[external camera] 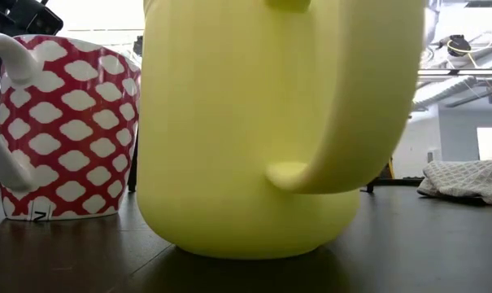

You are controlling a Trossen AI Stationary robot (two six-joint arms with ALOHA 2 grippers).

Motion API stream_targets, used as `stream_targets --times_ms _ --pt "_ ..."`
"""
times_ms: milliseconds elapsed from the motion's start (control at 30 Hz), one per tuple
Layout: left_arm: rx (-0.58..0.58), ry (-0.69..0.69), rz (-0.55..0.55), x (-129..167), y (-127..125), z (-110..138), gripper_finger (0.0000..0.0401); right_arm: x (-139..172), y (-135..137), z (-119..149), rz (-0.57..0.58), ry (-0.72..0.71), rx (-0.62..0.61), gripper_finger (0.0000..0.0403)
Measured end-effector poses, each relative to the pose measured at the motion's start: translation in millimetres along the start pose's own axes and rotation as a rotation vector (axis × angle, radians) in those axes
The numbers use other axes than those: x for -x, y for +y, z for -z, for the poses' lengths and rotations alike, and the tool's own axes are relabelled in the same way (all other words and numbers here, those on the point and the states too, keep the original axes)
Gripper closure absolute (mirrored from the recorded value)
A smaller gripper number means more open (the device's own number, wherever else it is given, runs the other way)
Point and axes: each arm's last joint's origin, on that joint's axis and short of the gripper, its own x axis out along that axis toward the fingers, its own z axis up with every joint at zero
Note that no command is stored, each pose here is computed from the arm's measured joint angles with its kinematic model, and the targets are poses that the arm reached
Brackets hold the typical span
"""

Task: Stack small to large cups/mugs on shelf
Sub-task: Put the transparent mug on the shelf

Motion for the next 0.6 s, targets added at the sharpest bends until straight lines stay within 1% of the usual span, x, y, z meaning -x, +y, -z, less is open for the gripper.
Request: stream_targets --times_ms 133,433,600 --pt "-0.005 0.002 0.0 0 0 0 0.0398 5 -6 0 -0.008 0.02 -0.028 0.0403" --pt "-0.027 0.002 0.0 0 0 0 0.0398 39 -18 -20 0.024 -0.081 -0.048 0.0403" --pt "-0.033 0.003 0.0 0 0 0 0.0398 50 -22 -27 0.034 -0.045 -0.074 0.0403"
